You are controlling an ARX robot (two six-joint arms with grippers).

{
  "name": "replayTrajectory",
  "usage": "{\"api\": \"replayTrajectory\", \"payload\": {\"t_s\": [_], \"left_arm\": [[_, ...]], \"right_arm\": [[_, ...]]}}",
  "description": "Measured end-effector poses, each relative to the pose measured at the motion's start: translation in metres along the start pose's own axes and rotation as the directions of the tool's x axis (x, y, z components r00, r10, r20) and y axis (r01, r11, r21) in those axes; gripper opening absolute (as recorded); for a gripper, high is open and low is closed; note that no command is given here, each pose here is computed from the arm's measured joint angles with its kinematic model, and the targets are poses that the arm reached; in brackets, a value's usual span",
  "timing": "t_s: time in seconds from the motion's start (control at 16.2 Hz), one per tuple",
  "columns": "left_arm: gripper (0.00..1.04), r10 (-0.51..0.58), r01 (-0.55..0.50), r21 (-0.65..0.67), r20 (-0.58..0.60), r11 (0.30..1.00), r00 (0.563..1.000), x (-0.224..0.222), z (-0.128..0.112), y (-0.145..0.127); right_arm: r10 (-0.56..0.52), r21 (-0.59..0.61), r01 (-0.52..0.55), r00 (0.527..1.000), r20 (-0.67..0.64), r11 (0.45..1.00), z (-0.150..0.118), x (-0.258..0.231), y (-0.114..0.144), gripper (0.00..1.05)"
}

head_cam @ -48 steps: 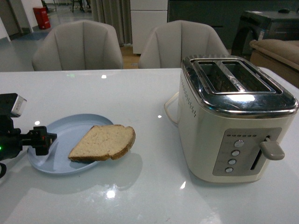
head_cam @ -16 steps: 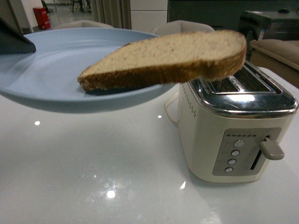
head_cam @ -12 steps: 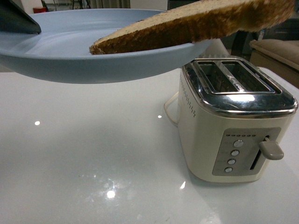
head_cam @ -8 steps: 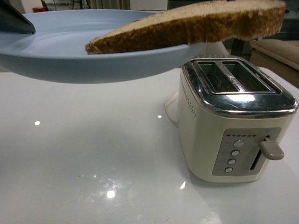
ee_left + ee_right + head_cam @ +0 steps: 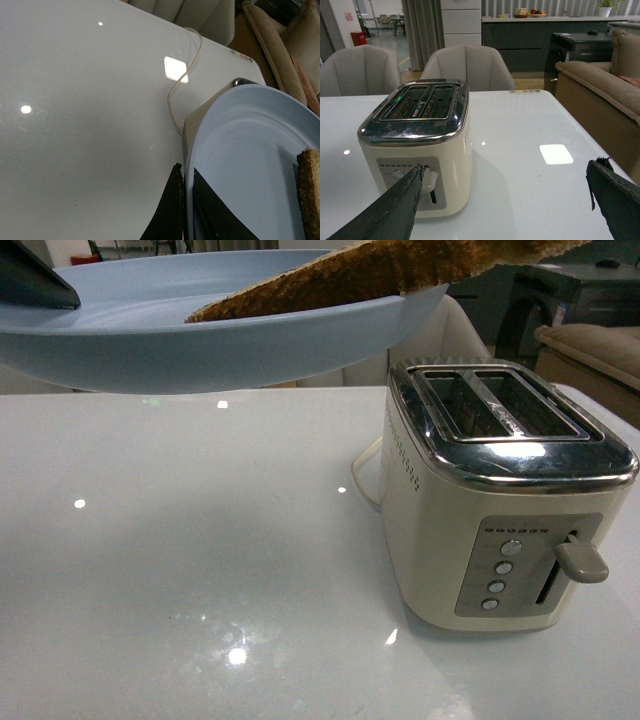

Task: Left arm holds plate, right arm toasts bread

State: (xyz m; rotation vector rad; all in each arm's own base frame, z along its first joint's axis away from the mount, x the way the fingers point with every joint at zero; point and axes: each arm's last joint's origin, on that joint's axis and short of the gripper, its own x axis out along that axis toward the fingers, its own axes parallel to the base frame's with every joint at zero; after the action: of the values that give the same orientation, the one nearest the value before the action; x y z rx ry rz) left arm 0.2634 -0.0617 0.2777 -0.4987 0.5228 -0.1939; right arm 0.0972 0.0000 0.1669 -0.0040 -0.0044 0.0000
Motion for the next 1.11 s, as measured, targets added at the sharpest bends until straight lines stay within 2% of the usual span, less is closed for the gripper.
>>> {"api": "replayTrajectory", "payload": {"t_s": [1.11], "left_arm": [[0.03,0.008,-0.008,-0.006,0.010,1.000,1.000,0.0012,-0.0002,0.0016]], "right_arm": [[0.000,0.000,0.000,1.000,0.000,1.000,0.0000,0.0000,0.0000,0.98]]}}
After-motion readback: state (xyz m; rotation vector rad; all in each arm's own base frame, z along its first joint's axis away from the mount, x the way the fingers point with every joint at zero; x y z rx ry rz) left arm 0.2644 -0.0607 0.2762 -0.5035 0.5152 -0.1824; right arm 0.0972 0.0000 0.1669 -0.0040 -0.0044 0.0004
